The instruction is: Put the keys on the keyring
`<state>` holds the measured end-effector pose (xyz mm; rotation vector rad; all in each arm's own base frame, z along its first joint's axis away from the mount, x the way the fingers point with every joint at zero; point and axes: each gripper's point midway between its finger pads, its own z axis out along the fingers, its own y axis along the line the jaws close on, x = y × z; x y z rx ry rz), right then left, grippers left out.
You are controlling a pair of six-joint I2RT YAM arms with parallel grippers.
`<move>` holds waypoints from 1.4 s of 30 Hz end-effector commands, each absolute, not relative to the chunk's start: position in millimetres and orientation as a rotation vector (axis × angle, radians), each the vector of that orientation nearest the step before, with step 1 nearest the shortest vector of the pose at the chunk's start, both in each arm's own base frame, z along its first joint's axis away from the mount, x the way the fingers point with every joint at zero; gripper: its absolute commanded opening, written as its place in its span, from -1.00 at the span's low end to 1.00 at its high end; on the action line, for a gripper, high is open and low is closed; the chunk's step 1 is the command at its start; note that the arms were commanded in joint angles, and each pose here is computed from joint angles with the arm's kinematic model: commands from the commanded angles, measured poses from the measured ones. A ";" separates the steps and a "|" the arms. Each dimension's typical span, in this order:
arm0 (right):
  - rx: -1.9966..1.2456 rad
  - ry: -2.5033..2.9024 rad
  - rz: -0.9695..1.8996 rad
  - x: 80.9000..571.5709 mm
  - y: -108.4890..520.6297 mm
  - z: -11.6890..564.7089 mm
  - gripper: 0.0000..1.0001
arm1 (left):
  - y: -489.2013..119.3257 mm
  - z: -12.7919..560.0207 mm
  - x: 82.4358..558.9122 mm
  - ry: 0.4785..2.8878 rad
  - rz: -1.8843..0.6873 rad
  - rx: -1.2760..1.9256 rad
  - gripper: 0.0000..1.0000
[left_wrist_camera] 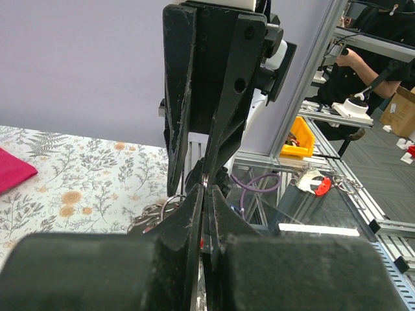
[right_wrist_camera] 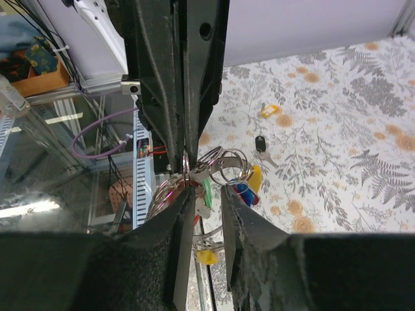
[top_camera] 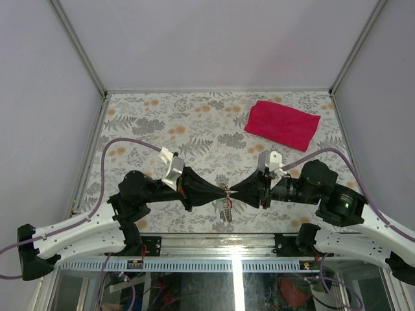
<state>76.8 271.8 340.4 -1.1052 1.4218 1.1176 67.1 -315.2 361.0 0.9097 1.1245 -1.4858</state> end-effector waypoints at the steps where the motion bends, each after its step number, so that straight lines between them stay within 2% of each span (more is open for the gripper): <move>1: -1.055 1.216 1.165 69.9 269.9 380.7 -0.44 | -307.8 401.0 59.8 0.974 -1.513 0.875 -1.00; 24: -1.116 1.205 1.200 65.4 282.1 378.2 -0.46 | -307.3 399.0 63.1 0.988 -1.503 0.855 -1.00; 26: -1.121 1.211 1.201 65.7 283.3 376.9 -0.55 | -307.2 399.2 63.3 0.989 -1.502 0.855 -1.00; 30: -1.120 1.217 1.196 66.9 283.8 378.1 -0.94 | -307.4 397.5 63.8 0.994 -1.500 0.855 -1.00; 33: -1.115 1.230 1.176 68.9 281.1 380.9 -1.00 | -307.3 395.4 65.5 1.005 -1.491 0.851 -1.00; 35: -1.103 1.254 1.149 73.0 277.9 381.6 -1.00 | -306.6 393.3 67.9 1.019 -1.482 0.838 -0.91; 39: -1.084 1.411 1.031 90.3 270.1 364.1 -1.00 | -302.9 386.3 80.6 1.094 -1.432 0.779 -0.49; 42: -1.057 1.504 0.947 102.3 262.9 352.5 -1.00 | -297.4 375.0 96.4 1.191 -1.355 0.717 -0.27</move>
